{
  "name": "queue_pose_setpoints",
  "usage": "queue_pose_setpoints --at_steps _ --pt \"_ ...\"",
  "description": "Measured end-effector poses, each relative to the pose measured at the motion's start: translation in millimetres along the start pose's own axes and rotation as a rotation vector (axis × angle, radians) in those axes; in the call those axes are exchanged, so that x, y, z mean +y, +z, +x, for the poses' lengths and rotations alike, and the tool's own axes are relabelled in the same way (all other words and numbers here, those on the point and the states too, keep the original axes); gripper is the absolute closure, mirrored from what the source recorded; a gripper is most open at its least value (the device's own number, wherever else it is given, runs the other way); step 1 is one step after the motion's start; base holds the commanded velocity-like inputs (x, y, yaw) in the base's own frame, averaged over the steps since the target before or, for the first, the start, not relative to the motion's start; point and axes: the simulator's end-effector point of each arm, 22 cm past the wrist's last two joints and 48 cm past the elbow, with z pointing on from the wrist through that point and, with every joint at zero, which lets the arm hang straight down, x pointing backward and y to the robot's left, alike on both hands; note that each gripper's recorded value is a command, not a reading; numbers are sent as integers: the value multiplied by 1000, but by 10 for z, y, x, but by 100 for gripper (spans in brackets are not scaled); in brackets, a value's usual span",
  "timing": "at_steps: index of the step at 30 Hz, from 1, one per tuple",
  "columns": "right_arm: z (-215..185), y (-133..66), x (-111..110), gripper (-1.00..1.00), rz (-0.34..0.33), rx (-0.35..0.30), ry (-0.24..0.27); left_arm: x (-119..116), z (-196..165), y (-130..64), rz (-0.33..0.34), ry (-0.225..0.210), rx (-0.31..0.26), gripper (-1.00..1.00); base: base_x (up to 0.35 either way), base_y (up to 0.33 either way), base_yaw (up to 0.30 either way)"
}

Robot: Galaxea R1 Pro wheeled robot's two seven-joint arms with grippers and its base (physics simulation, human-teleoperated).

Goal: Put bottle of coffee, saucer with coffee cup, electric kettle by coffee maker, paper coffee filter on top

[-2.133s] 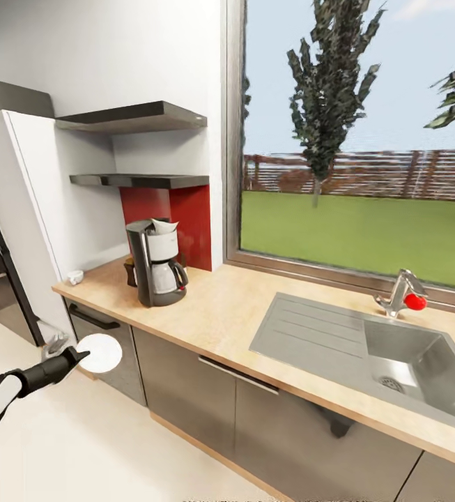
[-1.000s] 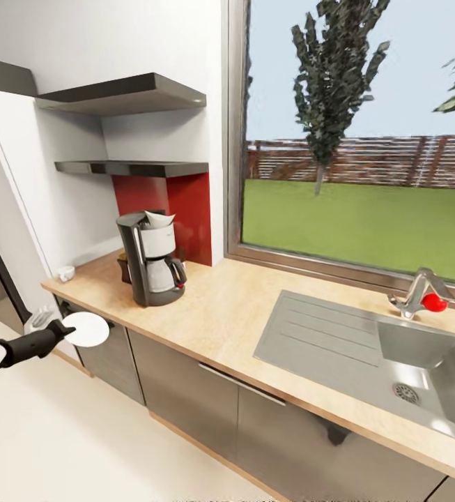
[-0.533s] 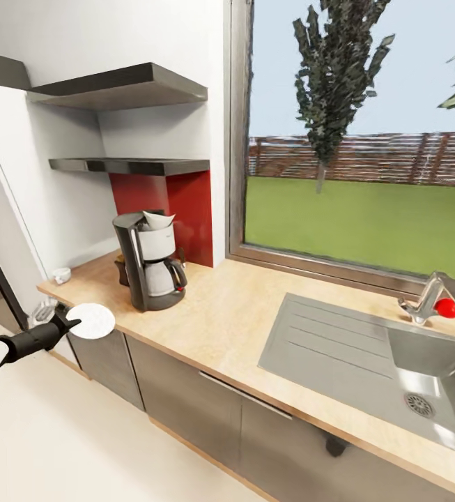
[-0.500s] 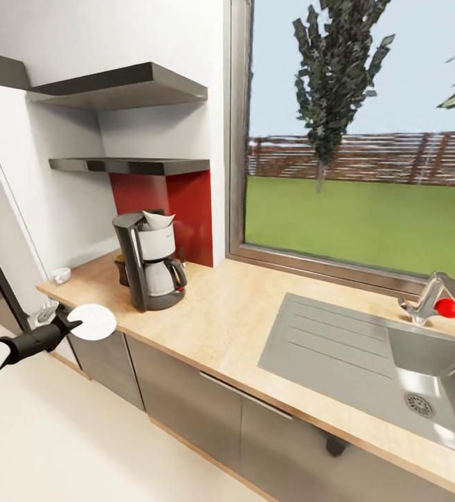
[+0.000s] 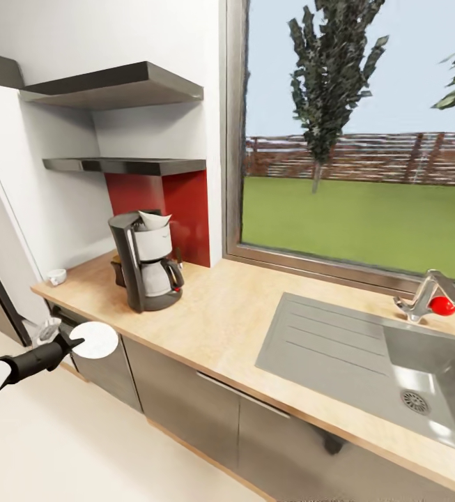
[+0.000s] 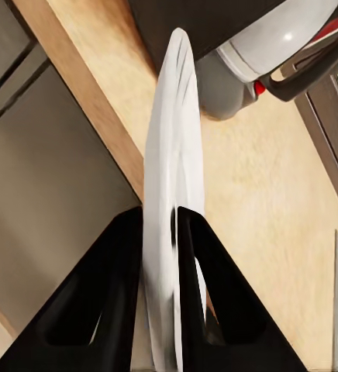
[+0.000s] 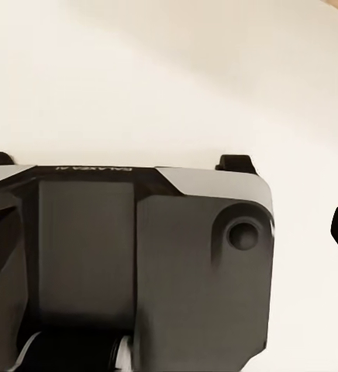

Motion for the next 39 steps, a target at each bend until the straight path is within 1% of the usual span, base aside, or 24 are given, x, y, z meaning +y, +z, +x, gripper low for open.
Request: queue_pose_setpoints --at_steps 6,10,14,22,27,33,39 --pt "-1 0 2 -100 -1 0 0 122 131 -41 -4 -12 16 100 0 261 -253" --pt "-4 0 2 -100 -1 -2 -1 108 60 -71 11 -28 -5 100 0 300 -264" --pt "-45 0 4 -100 -1 -21 0 109 26 -85 15 -36 -15 100 0 304 -265" --pt "-68 -1 9 -100 -2 -33 0 106 11 -91 16 -38 -18 100 0 307 -265" --pt "-71 0 11 -100 -2 -34 -1 110 10 -91 15 -38 -18 100 -140 287 -251" --pt "-66 0 6 -100 -1 -33 -5 120 2 -100 13 -38 -20 100 -22 307 -48" --pt "-73 0 0 -100 0 -34 -4 163 -16 -119 4 -38 -21 100 -119 310 -1"
